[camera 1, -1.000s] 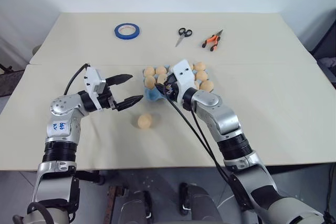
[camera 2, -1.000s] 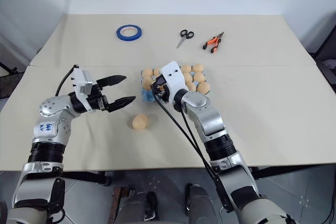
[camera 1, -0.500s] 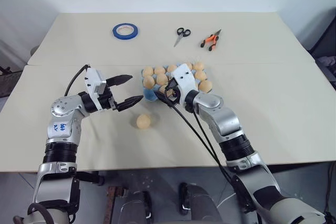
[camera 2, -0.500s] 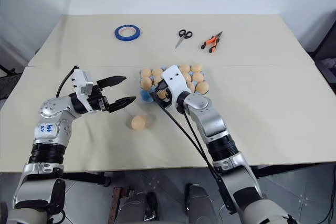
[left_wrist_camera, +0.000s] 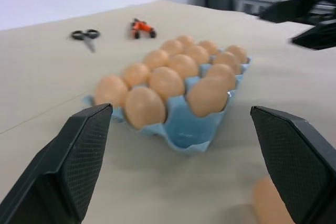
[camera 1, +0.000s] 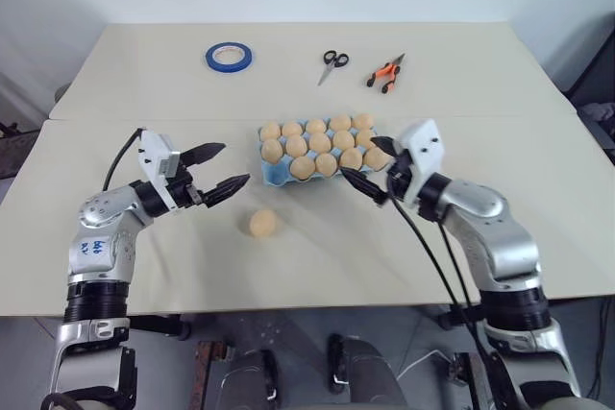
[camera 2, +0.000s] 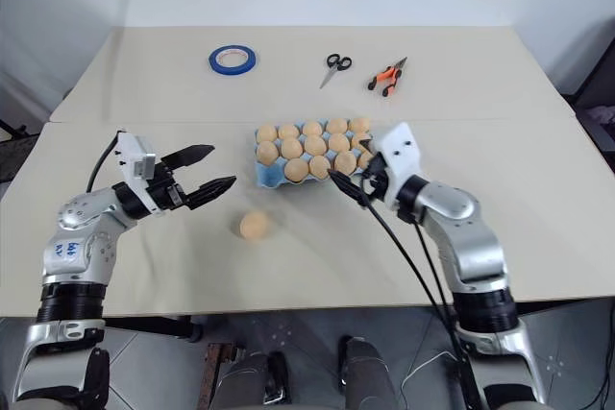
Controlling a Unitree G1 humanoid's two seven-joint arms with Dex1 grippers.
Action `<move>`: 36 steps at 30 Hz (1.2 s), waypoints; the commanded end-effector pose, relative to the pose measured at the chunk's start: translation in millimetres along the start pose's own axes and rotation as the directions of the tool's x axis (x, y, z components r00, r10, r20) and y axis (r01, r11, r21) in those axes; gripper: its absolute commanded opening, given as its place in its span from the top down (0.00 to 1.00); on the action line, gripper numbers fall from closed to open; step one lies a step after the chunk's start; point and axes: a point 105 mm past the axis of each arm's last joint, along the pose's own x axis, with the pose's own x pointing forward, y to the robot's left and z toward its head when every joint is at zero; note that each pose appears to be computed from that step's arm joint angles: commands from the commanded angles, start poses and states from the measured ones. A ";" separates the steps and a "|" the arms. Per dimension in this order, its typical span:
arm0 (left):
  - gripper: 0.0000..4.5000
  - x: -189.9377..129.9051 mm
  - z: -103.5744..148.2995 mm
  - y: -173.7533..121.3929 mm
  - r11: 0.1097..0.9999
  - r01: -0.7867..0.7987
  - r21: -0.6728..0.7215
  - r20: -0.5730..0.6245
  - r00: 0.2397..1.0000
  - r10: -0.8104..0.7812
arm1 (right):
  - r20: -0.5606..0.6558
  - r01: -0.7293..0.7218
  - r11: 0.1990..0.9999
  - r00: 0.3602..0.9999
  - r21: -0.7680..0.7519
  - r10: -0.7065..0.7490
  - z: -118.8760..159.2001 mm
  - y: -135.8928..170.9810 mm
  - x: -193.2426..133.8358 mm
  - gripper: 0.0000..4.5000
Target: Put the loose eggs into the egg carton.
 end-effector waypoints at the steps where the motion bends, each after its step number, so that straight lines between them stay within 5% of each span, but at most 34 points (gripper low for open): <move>1: 0.00 -17.1 7.3 5.1 0.997 -0.077 0.032 0.012 0.997 0.077 | 0.051 -0.060 0.996 0.997 -0.069 0.063 7.3 -2.4 -27.8 0.01; 5: 0.00 -30.5 2.8 -2.2 0.991 -0.134 0.014 -0.001 0.991 0.134 | 0.027 -0.167 0.985 0.985 -0.045 0.168 -5.3 4.9 -52.2 0.01; 19: 0.00 -73.6 -17.3 -46.0 0.986 -0.165 -0.029 -0.129 0.979 0.160 | 0.014 -0.136 0.990 0.991 -0.040 0.136 -8.3 -11.1 -52.7 0.01; 36: 0.00 -4.7 -29.1 -88.2 0.996 -0.020 -0.082 -0.076 0.997 0.014 | -0.005 -0.154 0.987 0.988 -0.045 0.154 -3.0 -6.6 -61.0 0.01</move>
